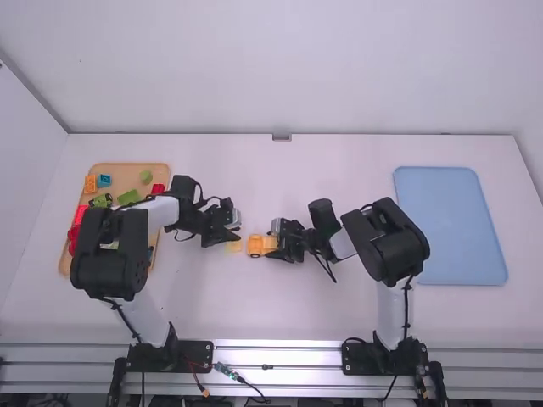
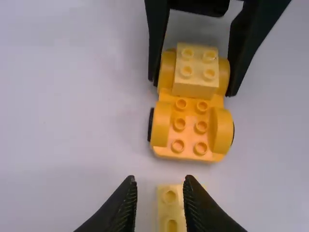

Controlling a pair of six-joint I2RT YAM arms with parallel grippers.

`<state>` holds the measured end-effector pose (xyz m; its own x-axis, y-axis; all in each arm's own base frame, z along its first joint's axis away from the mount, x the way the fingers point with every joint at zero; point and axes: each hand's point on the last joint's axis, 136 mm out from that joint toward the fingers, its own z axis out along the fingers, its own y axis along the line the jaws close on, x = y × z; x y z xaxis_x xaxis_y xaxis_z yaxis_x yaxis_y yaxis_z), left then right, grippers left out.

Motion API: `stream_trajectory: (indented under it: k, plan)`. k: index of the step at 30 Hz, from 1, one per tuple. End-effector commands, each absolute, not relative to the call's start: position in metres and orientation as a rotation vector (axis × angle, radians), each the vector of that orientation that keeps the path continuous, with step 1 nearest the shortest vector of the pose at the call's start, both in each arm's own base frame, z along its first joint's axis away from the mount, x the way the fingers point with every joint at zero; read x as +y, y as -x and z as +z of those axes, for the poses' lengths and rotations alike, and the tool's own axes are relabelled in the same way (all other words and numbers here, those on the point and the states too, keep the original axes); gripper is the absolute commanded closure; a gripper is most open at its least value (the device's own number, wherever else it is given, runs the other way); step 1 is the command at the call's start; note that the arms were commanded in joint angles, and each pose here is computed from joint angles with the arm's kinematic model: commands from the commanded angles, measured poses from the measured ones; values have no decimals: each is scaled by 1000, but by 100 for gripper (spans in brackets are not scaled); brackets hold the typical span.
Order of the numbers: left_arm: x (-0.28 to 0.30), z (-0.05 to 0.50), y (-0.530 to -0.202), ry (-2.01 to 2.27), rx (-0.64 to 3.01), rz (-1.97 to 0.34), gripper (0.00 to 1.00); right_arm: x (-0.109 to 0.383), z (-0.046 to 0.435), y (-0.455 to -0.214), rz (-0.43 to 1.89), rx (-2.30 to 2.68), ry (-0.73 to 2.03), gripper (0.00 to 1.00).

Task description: Assemble lego blocks to make yellow taxi

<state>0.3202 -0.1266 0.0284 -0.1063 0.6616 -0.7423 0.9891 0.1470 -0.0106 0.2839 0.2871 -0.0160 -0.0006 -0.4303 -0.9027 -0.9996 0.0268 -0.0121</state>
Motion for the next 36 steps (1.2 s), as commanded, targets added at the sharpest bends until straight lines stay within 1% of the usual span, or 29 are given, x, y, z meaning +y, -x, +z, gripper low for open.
stream_trajectory:
  k: [1, 2, 3, 4, 5, 6, 8, 9, 10, 19, 28, 31, 32, 33, 34, 36]
  plan:
    - [-129, 30, -318, -1639, 1825, -687, 62, 284, -28, -279, 945, 1592, 1508, 44]
    - [-129, 28, -316, -1650, 1840, -686, 57, 284, -28, -279, 944, 1592, 1508, 43]
    - [-128, 26, -314, -1652, 1856, -685, 55, 284, -28, -279, 945, 1591, 1508, 43]
    - [-129, 24, -311, -1656, 1860, -692, 45, 284, -28, -279, 944, 1592, 1508, 42]
    - [-129, 23, -310, -1659, 1862, -691, 44, 284, -28, -279, 944, 1591, 1508, 42]
    - [-128, 21, -309, -1663, 1864, -687, 38, 284, -28, -279, 945, 1592, 1508, 42]
    - [-127, 17, -305, -1661, 1885, -690, 7, 284, -28, -279, 944, 1592, 1508, 42]
    - [-126, 17, -305, -1660, 1890, -689, 6, 284, -28, -279, 944, 1592, 1508, 42]
    - [-125, 16, -304, -1648, 1922, -688, 0, 284, -28, -279, 945, 1592, 1507, 42]
    - [-123, 7, -306, -1631, 1929, -648, 0, 281, -28, -282, 940, 1598, 1499, 42]
    - [-123, -11, -304, -1563, 1928, -600, 6, 282, -28, -281, 940, 1598, 1500, 42]
    - [-123, -11, -304, -1563, 1930, -603, 16, 282, -28, -281, 940, 1596, 1501, 42]
    - [-123, -11, -304, -1563, 1931, -601, 25, 282, -28, -281, 940, 1596, 1501, 42]
    - [-123, -11, -304, -1564, 1931, -598, 33, 282, -28, -281, 940, 1596, 1501, 42]
    - [-123, -11, -304, -1564, 1932, -598, 34, 282, -28, -281, 940, 1596, 1501, 42]
    - [-123, -11, -304, -1564, 1933, -598, 40, 282, -28, -281, 941, 1596, 1501, 42]
